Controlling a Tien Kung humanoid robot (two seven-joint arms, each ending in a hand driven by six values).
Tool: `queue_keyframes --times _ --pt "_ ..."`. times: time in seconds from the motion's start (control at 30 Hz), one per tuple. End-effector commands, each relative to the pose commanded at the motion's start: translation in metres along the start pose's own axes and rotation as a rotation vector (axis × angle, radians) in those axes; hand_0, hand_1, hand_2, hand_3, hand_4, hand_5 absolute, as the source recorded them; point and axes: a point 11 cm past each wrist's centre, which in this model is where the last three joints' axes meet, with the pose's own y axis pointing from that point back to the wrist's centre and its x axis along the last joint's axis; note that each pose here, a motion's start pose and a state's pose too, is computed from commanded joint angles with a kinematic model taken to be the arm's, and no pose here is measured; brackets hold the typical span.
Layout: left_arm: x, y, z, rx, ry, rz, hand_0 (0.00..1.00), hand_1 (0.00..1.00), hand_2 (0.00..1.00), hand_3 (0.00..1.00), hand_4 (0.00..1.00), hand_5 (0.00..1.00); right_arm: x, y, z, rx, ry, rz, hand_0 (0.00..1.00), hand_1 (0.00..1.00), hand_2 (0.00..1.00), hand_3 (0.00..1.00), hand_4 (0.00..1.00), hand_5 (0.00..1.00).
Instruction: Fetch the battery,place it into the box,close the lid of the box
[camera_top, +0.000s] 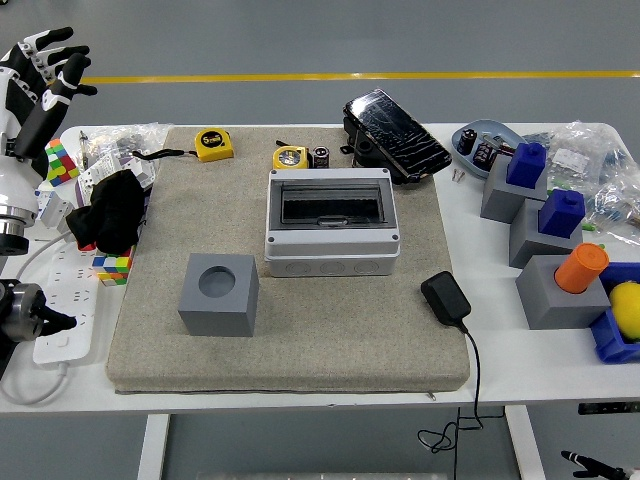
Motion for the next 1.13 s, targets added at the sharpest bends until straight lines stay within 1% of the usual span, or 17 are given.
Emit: queue_keyframes --times 0.33,0.7,0.9,1.13 --pt "-0.0007 -0.0022 0.0017 0.004 -0.015 -0.012 0.436 0.643 0.638 0.721 0.998 0.615 -0.0058 0.0001 -0.0056 0.009 0.011 -0.01 0.669 0.677 0.702 0.547 0.915 0.534" --pt "0.0 -0.0024 0.0019 0.008 -0.023 -0.012 0.426 0.643 0.638 0.721 0.998 0.602 -0.0041 0.0001 -0.0051 0.006 0.014 -0.006 0.671 0.677 0.702 0.547 0.915 0.533" --pt "-0.0002 -0.0021 -0.0002 0.022 -0.033 -0.02 0.425 0.642 0.638 0.719 0.998 0.6 -0.0049 0.0 -0.0048 0.005 0.015 -0.007 0.669 0.677 0.701 0.547 0.915 0.534" --pt "0.0003 -0.0025 0.0001 0.021 -0.034 -0.018 0.424 0.642 0.638 0.718 0.998 0.599 -0.0046 -0.0001 -0.004 0.001 0.021 -0.006 0.671 0.677 0.701 0.547 0.915 0.534"
